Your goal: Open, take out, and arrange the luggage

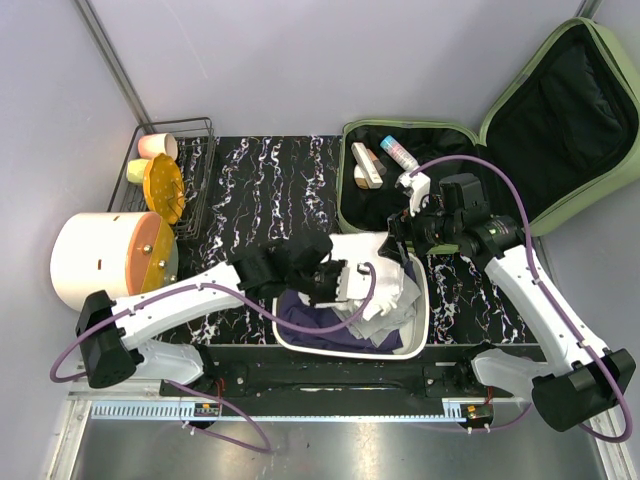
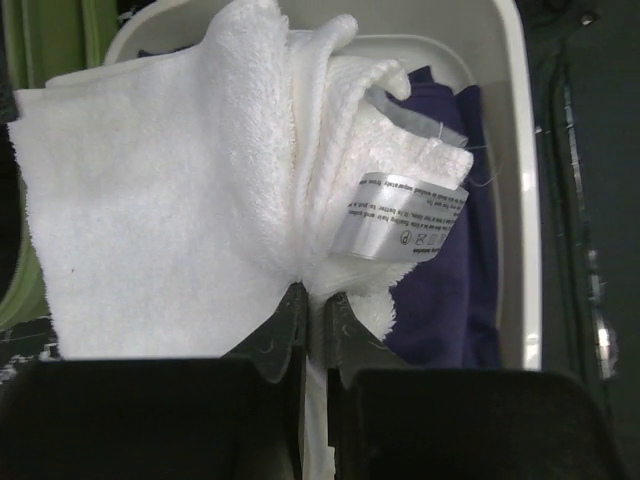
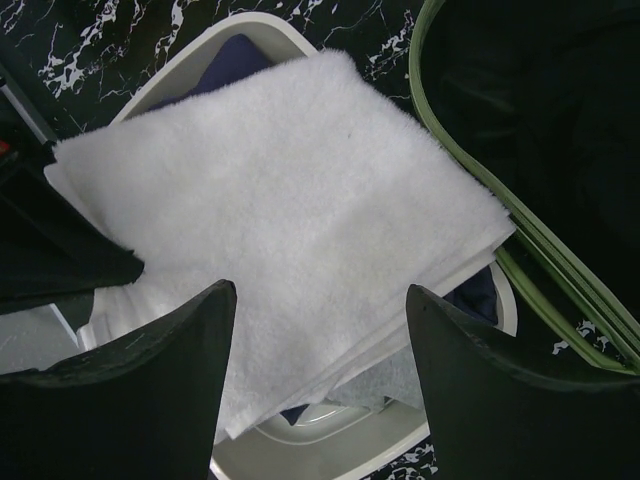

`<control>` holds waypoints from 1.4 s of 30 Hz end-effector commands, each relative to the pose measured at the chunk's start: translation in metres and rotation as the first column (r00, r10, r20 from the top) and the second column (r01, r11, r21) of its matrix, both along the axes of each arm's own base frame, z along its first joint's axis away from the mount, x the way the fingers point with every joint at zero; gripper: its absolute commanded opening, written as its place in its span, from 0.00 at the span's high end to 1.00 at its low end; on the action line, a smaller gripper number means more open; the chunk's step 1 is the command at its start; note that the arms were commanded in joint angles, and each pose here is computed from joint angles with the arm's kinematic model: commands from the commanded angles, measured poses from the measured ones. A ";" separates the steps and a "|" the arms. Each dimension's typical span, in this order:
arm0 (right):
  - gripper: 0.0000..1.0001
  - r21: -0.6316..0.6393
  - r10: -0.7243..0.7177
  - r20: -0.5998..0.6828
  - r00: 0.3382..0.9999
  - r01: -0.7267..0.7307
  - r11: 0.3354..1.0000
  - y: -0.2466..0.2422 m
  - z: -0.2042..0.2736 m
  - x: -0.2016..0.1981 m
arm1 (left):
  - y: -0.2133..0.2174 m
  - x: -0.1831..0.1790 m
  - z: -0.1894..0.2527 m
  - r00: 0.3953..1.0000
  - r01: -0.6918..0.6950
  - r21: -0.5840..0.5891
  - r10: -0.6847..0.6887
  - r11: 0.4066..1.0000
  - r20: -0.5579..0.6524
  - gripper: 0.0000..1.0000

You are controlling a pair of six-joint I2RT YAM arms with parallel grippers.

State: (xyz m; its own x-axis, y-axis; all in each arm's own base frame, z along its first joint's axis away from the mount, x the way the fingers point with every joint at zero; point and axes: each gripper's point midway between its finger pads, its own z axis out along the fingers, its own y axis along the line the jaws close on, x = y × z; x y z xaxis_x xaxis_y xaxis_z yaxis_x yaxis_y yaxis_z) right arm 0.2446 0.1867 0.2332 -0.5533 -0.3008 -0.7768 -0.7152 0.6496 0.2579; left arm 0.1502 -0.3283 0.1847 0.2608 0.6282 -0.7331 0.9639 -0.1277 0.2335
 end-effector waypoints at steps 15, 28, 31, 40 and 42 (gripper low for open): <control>0.24 -0.026 0.117 -0.006 0.993 -0.117 0.993 0.010 -0.012 0.008 | -0.007 -0.020 0.017 0.937 -0.166 -0.116 0.121 0.979 -0.328 0.18; 0.15 -0.221 -0.020 0.023 1.000 0.024 0.975 -0.033 -0.029 0.151 | 0.075 0.138 0.087 0.826 -0.520 -0.211 0.425 0.828 -0.371 0.01; 0.11 -0.285 -0.012 0.032 0.999 0.021 0.958 -0.041 -0.048 0.181 | 0.086 0.163 0.084 0.771 -0.584 -0.192 0.465 0.789 -0.436 0.01; 0.00 -0.362 0.152 -0.136 0.979 -0.192 0.912 -0.036 -0.128 0.215 | 0.108 0.197 0.065 0.706 -0.644 -0.122 0.525 0.755 -0.475 0.01; 0.00 -0.353 0.160 -0.179 0.971 -0.215 0.911 -0.034 -0.143 0.212 | 0.110 0.201 0.061 0.698 -0.650 -0.109 0.535 0.752 -0.477 0.01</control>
